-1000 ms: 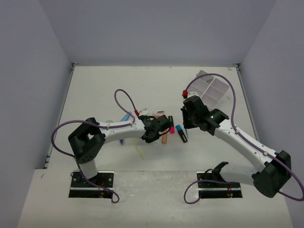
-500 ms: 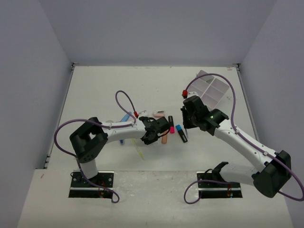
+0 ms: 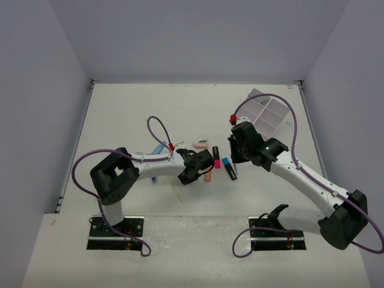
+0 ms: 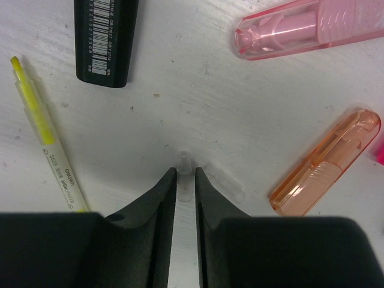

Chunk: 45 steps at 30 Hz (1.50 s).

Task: Sort the stationery into containers
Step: Close the pen cap on the pen.

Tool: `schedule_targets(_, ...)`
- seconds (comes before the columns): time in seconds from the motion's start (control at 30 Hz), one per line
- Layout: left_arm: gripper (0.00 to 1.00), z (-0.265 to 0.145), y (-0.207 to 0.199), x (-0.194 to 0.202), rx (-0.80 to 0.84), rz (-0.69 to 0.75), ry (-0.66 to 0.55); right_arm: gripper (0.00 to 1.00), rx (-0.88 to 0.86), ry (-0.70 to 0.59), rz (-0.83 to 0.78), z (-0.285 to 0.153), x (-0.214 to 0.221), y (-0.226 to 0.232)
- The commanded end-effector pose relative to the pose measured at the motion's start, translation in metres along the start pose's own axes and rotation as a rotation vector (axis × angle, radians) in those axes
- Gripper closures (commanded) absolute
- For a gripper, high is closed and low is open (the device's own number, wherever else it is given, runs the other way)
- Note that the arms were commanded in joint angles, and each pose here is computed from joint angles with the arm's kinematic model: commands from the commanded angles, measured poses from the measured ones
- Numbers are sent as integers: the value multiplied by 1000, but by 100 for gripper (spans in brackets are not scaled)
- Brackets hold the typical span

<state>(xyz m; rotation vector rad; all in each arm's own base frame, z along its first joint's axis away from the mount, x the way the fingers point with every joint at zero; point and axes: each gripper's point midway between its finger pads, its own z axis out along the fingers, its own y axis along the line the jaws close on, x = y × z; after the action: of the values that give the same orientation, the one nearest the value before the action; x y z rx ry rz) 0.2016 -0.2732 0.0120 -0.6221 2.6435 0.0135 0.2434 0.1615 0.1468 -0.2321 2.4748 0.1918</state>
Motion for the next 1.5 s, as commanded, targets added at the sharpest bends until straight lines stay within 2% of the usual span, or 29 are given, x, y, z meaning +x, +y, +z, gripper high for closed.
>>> schedule_targets(0.0,85,9,9,4,-22,-26,8,100,-59,-51,-5,-9,-10,8)
schedule_targets(0.17,98,-2,20,-10,-14,-42,-31,100,-258,-82,-11,-19,-9,39)
schedule_targets(0.23,100,-18,22,-31,15,-48,-107,100,-364,-135,0,-33,-12,52)
schedule_targets(0.3,100,-44,17,-60,90,-10,-210,100,-543,-204,-11,-44,-11,77)
schedule_targets(0.4,100,-110,-2,-116,315,44,-413,100,-803,-282,32,-63,3,106)
schedule_targets(0.43,100,-137,-5,-131,408,41,-467,100,-875,-412,58,-83,-13,114)
schedule_targets(0.5,100,-174,-19,-149,583,80,-565,100,-945,-456,137,-94,-10,125)
schedule_targets(0.57,100,-225,-19,-162,801,46,-639,100,-963,-461,164,-102,-10,136)
schedule_targets(0.6,100,-258,-27,-168,961,16,-692,100,-964,-467,182,-103,-11,144)
schedule_targets(0.73,100,-302,-23,-158,1204,72,-737,100,-1049,-483,188,-123,-14,165)
schedule_targets(0.93,100,-324,-19,-142,1351,146,-733,100,-1103,-538,103,-145,-27,183)
schedule_targets(1.47,100,-312,-21,-136,1317,176,-703,100,-1087,-555,66,-153,-39,188)
